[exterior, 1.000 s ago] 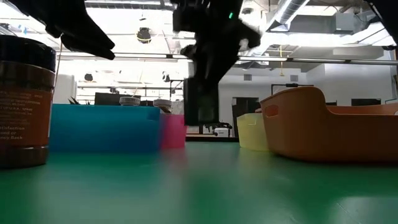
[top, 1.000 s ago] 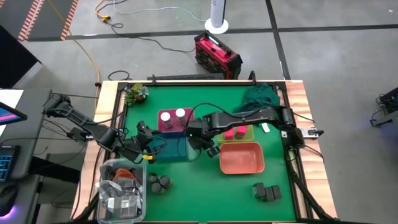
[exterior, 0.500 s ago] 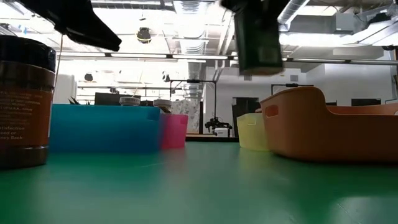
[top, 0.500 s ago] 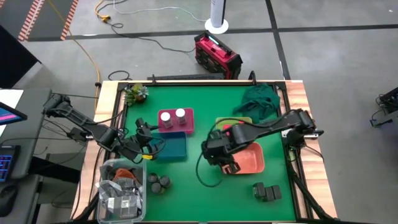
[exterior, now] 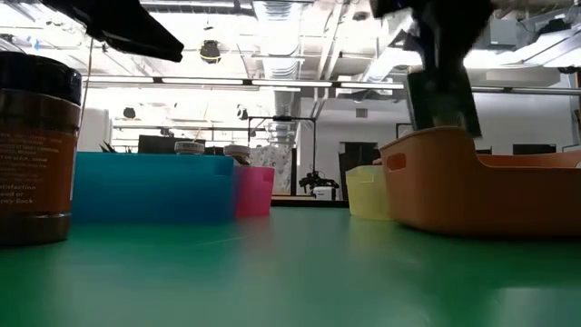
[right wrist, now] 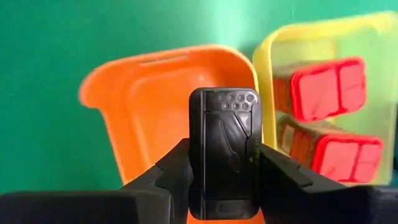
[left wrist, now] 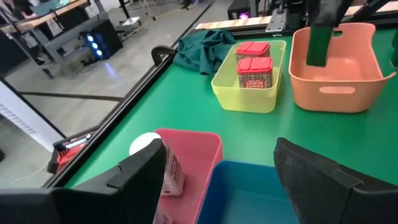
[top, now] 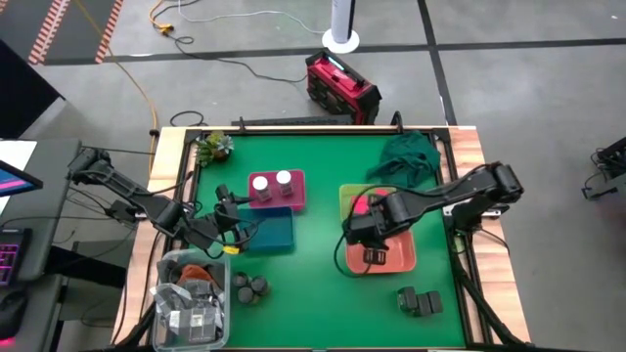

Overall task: Sort spices by type
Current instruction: Put the top black seasoning can into the orange bin

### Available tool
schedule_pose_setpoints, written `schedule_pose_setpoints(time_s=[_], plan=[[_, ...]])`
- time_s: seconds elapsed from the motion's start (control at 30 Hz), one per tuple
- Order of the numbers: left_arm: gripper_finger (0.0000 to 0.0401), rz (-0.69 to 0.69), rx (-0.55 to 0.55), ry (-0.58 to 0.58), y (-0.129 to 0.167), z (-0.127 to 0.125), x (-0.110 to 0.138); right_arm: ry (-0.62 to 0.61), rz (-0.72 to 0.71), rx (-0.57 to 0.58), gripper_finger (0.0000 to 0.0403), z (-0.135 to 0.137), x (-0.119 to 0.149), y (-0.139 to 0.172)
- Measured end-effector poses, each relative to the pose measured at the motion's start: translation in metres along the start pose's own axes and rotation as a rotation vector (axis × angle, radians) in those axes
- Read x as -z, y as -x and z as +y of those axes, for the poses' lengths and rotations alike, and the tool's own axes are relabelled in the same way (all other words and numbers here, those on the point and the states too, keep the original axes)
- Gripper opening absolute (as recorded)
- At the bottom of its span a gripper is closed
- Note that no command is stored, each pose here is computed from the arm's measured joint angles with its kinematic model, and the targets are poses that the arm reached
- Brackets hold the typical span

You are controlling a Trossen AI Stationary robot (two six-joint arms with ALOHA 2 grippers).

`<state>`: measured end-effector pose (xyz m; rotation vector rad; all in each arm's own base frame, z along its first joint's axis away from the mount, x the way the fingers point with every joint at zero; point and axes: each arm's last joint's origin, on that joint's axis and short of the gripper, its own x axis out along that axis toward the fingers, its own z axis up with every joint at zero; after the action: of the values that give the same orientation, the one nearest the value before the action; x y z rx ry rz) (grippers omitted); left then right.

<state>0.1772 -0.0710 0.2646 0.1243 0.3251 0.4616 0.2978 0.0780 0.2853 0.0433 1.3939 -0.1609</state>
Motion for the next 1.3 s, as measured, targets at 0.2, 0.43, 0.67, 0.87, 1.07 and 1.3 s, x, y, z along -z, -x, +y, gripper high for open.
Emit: schedule_pose_setpoints(time_s=[0.2, 0.43, 0.67, 0.87, 1.07, 1.3], plan=[[0.0283, 0.000, 0.000, -0.012, 0.000, 0.000, 0.000, -0.230, -0.097, -0.086, 0.0170, -0.002, 0.014, -0.023], [0.0283, -0.002, -0.008, 0.006, 0.000, 0.000, 0.000, -0.509, -0.074, -0.040, 0.0171, 0.016, 0.014, -0.046], [0.0283, -0.020, -0.009, 0.034, 0.000, 0.000, -0.003, -0.709, -0.010, 0.007, 0.0171, 0.031, 0.018, -0.064], [0.0283, -0.016, -0.003, 0.062, 0.000, 0.000, -0.002, -0.848, -0.103, 0.066, 0.0167, 0.042, 0.023, -0.061], [0.0283, -0.012, -0.003, 0.068, 0.000, 0.000, -0.002, -0.845, -0.143, 0.100, 0.0198, 0.048, 0.026, -0.062], [0.0283, -0.003, 0.026, 0.025, 0.000, -0.001, -0.001, -0.856, -0.136, 0.118, 0.0291, 0.039, 0.022, -0.065]])
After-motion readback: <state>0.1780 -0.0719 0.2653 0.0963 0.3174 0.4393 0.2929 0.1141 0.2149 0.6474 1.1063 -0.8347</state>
